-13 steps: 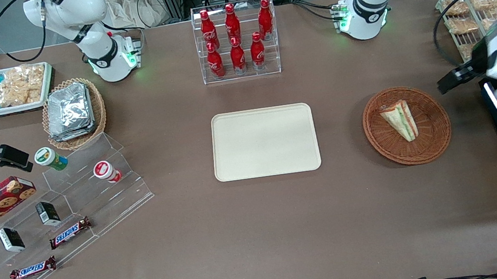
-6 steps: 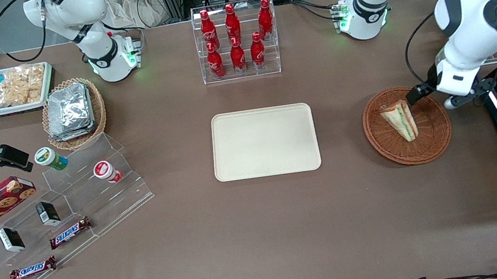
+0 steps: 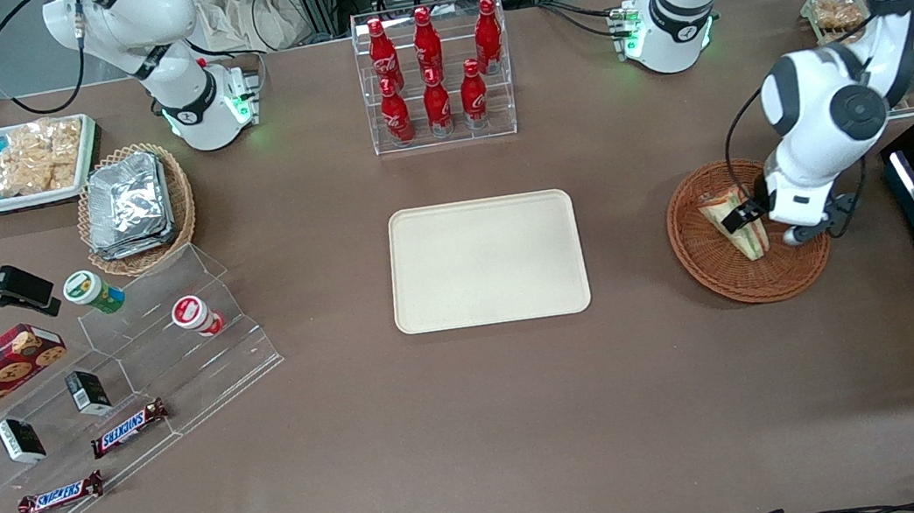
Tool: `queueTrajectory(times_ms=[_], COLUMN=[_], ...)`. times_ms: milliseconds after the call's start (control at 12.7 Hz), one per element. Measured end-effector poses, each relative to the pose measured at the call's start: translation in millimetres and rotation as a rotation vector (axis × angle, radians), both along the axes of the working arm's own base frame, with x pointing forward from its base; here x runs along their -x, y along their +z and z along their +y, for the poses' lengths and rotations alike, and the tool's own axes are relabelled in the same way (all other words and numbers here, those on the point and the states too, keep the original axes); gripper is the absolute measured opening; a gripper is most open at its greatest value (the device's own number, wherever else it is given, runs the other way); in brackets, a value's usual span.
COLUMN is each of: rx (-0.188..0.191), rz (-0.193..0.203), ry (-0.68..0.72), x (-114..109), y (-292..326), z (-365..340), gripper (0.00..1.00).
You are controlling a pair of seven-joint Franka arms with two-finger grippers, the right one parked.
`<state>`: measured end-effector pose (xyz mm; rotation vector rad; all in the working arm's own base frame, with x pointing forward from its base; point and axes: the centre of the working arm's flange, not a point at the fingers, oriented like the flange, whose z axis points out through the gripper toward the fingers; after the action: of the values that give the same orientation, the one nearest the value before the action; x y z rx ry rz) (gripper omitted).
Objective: Place sandwich from basket to tray
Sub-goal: 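Lower the left gripper and close it on the wrapped sandwich, then lift the sandwich out of the basket with the left gripper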
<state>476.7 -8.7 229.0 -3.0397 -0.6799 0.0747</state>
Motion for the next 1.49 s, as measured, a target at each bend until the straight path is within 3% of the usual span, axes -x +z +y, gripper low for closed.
queueTrajectory(times_ms=[236,551,629,787,944,1101,1258,1337,1494], rx=[0.0,0.0,-0.001,-0.005,-0.01,-0.015,-0.014,-0.007,0.042], rz=[0.014,0.014,0.02,0.042,0.064,0.116,0.155,0.163,0.167], ry=[0.006,0.007,0.007,0.008,0.007,-0.022,-0.059,-0.086,-0.145], x=[5,5,5,3,-5,-22,-46,-56,-74], y=[-22,-19,-16,3,49,118,200,234,290], z=[-8,-9,-9,-9,-9,-9,-10,-12,-24], gripper=[0.95,0.51,0.43,0.37,0.31,0.2,0.2,0.2,0.2])
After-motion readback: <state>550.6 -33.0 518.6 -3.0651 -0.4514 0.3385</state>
